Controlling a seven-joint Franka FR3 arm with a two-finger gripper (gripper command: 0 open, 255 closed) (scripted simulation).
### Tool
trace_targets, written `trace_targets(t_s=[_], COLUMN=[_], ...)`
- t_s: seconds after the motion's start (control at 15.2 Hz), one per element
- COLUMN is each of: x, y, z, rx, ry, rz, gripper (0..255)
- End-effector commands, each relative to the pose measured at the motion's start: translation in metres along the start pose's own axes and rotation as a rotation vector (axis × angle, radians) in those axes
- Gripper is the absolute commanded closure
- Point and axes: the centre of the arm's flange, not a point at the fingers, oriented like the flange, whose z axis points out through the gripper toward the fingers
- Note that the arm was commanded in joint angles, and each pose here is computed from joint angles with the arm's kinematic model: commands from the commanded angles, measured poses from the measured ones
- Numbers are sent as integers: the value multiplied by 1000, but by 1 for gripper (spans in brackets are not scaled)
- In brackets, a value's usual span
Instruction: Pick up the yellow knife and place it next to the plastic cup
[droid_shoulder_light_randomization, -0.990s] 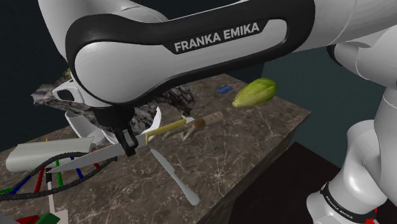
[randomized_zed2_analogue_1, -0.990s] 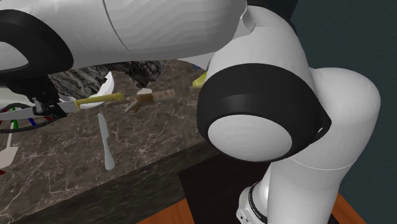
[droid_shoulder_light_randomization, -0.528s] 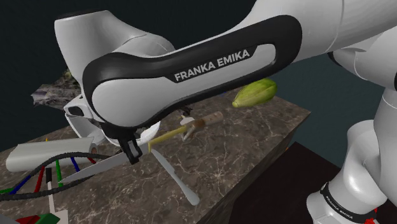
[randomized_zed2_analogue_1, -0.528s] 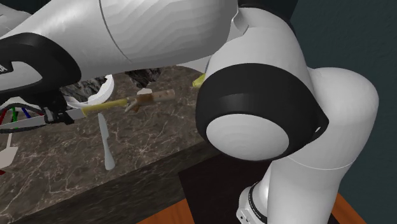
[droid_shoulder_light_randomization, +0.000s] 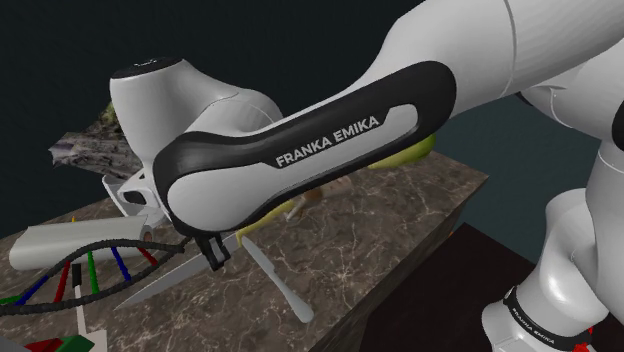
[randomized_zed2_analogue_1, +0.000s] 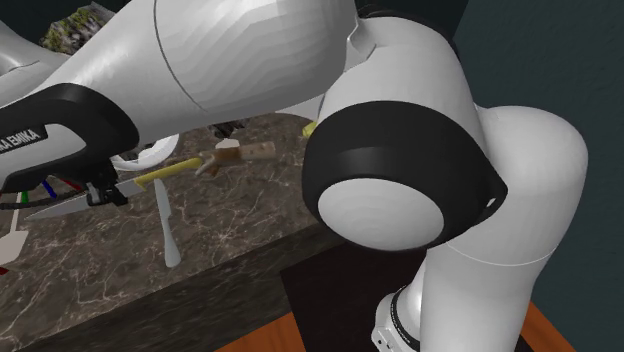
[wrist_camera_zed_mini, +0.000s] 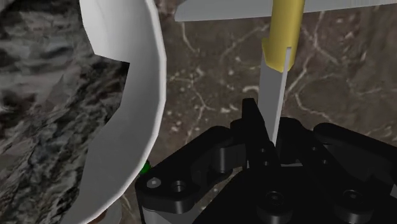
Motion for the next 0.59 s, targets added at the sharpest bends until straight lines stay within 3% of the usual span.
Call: trace_targets(t_s=[0.0,0.33,0.4,0.53], x=[0,0,0,0], y=[0,0,0,0], z=[3,3,3,3], rx=[0,0,0,0], ry=[0,0,0,0], rz=[0,0,0,0], gripper=[255,255,0,0])
